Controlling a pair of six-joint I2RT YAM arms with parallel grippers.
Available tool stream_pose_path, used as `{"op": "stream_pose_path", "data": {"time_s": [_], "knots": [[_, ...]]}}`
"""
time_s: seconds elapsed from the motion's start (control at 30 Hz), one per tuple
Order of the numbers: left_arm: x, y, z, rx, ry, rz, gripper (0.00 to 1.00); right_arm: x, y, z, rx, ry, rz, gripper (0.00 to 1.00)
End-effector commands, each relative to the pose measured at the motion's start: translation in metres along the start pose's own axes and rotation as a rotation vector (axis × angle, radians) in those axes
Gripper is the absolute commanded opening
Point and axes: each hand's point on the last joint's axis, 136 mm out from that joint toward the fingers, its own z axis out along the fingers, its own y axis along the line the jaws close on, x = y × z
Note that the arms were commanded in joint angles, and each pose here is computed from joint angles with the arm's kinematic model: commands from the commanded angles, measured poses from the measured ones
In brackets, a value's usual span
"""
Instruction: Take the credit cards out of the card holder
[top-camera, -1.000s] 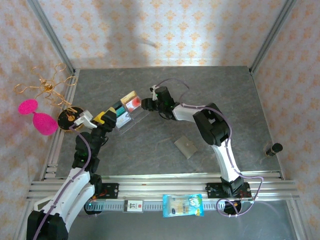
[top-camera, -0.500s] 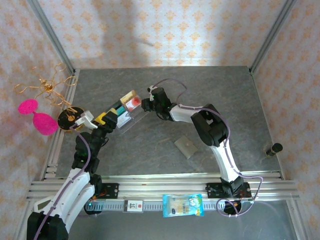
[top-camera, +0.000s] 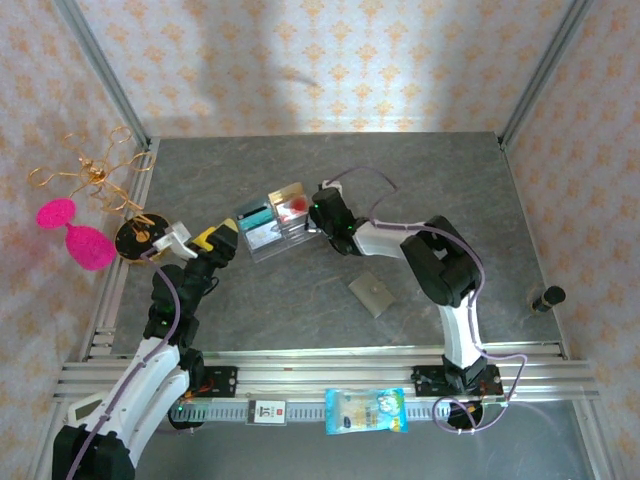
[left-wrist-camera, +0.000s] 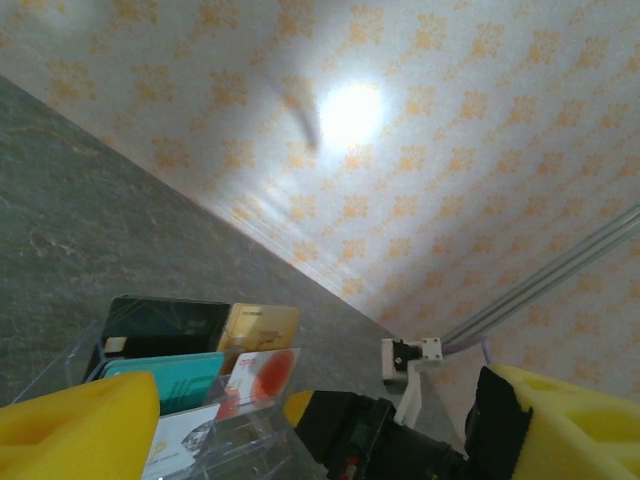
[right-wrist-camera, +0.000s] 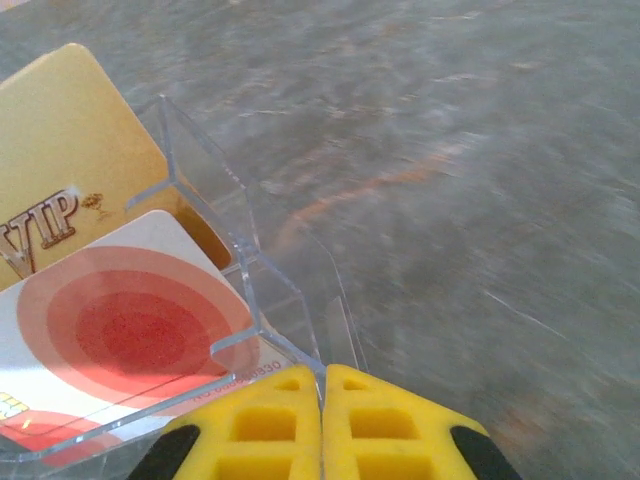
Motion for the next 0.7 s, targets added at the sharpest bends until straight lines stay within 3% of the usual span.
{"op": "stream_pose_path", "data": {"time_s": [0.0,0.3,0.67], "knots": [[0.003,-0.010,0.002,0.032,0.022,-0.026,0.81,-0.022,-0.027,-0.030,0.139,-0.106,0.093,0.03],[0.028,-0.008,0.004,0.034,0.090,-0.043,0.80,-0.014,-0.068,-0.074,0.268,-0.152,0.174,0.02],[0.046,-0.004,0.002,0.032,0.136,-0.040,0.80,0.011,-0.088,-0.093,0.279,-0.131,0.227,0.05]]}}
